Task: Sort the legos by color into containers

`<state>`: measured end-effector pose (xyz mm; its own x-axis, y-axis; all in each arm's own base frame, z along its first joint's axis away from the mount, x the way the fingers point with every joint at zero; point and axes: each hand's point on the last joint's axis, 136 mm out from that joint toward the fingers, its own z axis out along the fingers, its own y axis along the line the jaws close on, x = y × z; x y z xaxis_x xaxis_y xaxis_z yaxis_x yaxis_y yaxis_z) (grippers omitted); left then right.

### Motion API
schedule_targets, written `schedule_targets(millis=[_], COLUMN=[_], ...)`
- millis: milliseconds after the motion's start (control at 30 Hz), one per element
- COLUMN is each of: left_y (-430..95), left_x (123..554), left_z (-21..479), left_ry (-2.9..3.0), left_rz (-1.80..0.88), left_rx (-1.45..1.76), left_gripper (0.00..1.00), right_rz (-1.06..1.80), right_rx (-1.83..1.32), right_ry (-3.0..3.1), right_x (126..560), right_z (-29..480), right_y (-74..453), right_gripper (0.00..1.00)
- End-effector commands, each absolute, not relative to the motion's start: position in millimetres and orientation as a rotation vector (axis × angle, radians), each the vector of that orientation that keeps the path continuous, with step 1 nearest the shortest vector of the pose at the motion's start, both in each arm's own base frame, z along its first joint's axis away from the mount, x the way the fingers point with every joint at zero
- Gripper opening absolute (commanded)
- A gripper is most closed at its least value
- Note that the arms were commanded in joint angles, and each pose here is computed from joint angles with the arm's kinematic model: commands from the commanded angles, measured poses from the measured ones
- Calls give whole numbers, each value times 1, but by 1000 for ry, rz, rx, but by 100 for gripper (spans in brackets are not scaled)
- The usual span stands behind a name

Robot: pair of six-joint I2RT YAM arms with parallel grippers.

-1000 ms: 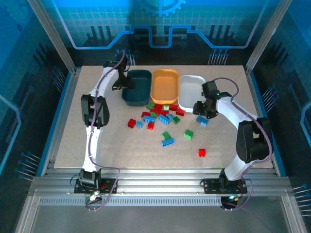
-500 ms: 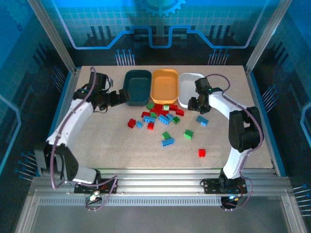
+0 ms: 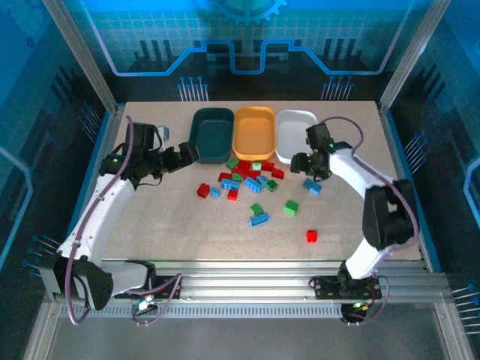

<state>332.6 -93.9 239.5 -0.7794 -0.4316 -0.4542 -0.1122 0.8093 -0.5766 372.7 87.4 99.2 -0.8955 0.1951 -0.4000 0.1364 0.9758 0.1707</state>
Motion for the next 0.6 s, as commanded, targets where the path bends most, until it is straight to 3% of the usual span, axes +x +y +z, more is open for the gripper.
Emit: schedule_targets(millis=[0, 200, 400, 567], left_y=[-118, -172, -200, -198], left_x=[350, 378, 392, 394], left_z=[272, 272, 255, 237], left_ry=[2254, 2215, 2338, 2394], left_rz=[-990, -1301, -1311, -1244], left_rx=[-469, -507, -415, -384], left_gripper=[99, 99, 99, 99], right_rz=[86, 111, 238, 99], right_rx=[284, 411, 502, 635], right_ry=[2711, 2807, 2792, 2805], right_x=[343, 325, 345, 357], right_z=[100, 56, 47, 37], right_y=[69, 54, 66, 65], right_gripper=[82, 89, 98, 98])
